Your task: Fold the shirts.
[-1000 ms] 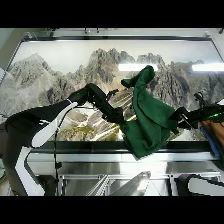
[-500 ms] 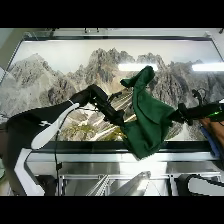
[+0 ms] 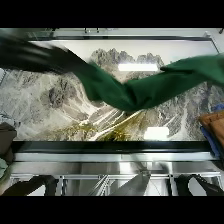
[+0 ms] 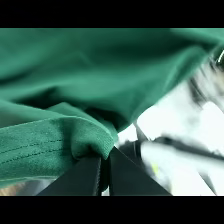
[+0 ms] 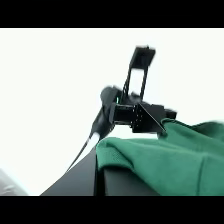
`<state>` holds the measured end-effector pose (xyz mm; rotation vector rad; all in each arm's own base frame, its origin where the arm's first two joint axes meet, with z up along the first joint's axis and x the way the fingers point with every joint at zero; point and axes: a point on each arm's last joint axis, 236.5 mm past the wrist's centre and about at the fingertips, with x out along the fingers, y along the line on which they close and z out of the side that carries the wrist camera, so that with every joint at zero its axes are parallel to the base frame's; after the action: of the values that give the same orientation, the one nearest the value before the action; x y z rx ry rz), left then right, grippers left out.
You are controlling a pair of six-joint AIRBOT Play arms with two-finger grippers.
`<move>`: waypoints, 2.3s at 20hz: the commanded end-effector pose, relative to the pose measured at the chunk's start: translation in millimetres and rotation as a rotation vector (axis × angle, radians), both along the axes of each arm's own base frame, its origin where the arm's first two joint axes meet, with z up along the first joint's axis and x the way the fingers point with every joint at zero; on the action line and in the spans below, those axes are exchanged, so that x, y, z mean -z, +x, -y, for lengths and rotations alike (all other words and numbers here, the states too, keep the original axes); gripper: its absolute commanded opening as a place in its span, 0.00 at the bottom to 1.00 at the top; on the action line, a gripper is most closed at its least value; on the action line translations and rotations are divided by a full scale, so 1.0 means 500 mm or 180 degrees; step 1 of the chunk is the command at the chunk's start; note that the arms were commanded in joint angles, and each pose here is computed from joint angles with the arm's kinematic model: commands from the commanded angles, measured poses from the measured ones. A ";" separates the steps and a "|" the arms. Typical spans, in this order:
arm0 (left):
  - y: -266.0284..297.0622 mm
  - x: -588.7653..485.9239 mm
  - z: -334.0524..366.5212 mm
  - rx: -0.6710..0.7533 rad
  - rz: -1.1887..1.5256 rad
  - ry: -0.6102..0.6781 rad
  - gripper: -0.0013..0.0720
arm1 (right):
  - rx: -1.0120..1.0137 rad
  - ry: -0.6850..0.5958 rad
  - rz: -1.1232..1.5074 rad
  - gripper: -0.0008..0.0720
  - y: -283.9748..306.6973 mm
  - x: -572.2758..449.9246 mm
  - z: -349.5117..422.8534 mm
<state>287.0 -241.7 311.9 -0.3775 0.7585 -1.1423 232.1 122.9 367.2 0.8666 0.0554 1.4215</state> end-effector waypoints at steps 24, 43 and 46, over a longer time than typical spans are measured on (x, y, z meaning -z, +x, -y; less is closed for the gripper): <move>0.285 0.685 -0.240 -0.0585 -0.2296 0.0797 0.98 | 0.1115 -0.1381 -0.1917 0.52 0.579 0.582 0.023; 0.376 0.869 -0.337 -0.1099 -0.2469 0.1235 0.73 | 0.1070 -0.1818 -0.2382 0.51 0.171 0.599 0.034; 0.381 0.887 -0.314 -0.1082 -0.2450 0.1258 0.73 | 0.1099 -0.1807 -0.2219 0.51 0.148 0.550 0.022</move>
<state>476.5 -77.1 -111.9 -0.6306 1.4837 -0.5006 318.3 106.4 72.4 0.8232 0.7981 0.6555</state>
